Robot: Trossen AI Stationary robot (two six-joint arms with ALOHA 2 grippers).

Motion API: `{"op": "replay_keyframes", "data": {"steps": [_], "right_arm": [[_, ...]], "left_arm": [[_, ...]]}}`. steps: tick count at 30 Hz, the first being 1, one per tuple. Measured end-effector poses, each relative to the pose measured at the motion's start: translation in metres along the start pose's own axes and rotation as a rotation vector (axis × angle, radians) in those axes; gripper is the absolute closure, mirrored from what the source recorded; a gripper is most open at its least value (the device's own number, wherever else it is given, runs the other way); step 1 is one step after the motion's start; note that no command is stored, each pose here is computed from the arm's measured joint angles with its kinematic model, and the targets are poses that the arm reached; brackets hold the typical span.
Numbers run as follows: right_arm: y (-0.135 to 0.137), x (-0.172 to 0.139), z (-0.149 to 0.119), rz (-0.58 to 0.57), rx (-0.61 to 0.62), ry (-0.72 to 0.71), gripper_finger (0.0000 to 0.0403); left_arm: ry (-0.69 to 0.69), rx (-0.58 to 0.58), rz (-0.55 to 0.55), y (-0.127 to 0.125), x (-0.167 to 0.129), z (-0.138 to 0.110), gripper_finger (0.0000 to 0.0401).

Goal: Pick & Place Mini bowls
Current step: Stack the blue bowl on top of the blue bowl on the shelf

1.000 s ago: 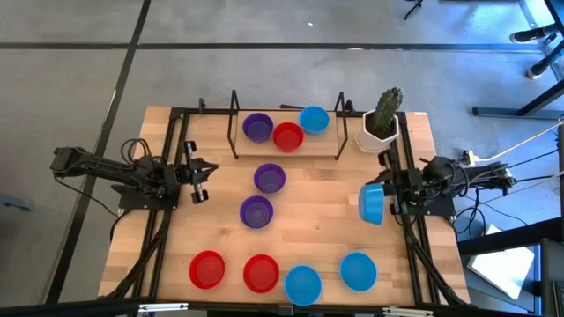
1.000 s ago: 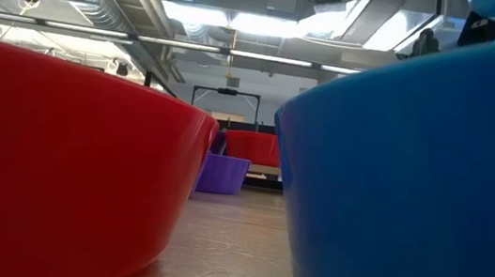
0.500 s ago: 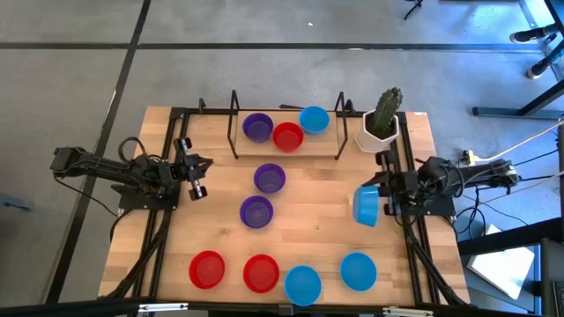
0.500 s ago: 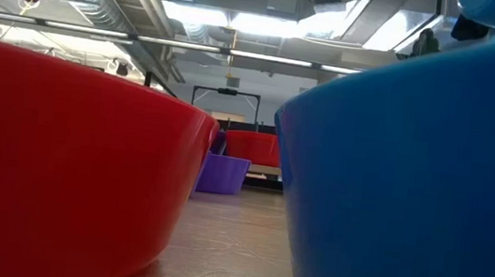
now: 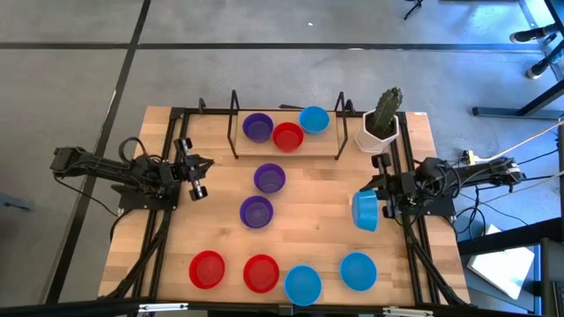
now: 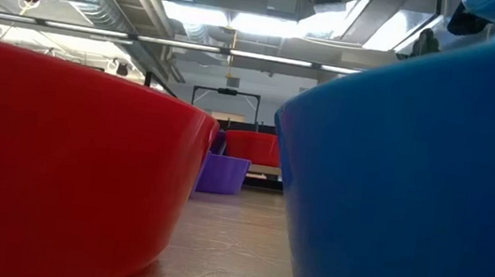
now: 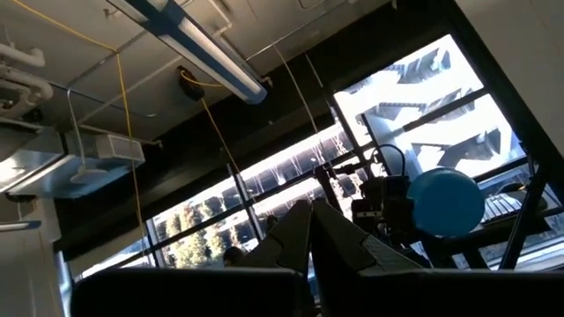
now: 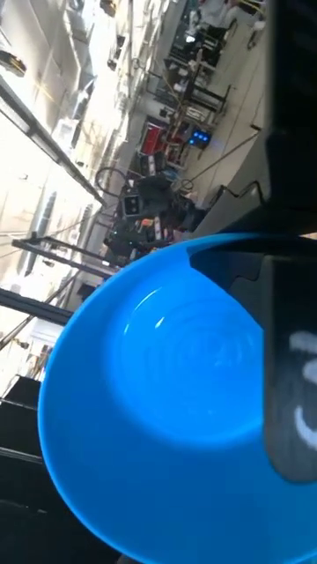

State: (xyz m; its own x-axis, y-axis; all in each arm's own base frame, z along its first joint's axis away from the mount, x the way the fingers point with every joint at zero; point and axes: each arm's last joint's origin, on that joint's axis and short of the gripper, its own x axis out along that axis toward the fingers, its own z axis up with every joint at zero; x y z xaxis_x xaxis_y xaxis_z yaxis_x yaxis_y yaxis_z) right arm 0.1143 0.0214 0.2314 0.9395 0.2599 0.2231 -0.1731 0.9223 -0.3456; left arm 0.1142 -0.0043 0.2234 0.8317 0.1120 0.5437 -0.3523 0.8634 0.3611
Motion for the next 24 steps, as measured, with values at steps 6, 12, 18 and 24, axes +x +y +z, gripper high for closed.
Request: {"op": "replay_keyframes", "data": {"steps": [6,12,18,24], "right_arm": [[0.0,0.004,-0.003,-0.004,-0.006,0.019,0.0391],[-0.002,0.008,-0.003,-0.071,0.005,0.025,0.0392],[-0.015,0.023,0.005,-0.293,-0.046,0.128,0.0397],[-0.05,0.054,0.029,-0.434,-0.086,0.325,0.04]], "left_arm": [[0.001,0.031,0.001,0.0,0.0,0.0,0.0399],[0.002,0.028,0.003,0.0,0.0,0.0,0.0395],[0.002,0.026,0.003,0.0,0.0,0.0,0.0396],[0.002,0.026,0.003,0.0,0.0,0.0,0.0398]]}}
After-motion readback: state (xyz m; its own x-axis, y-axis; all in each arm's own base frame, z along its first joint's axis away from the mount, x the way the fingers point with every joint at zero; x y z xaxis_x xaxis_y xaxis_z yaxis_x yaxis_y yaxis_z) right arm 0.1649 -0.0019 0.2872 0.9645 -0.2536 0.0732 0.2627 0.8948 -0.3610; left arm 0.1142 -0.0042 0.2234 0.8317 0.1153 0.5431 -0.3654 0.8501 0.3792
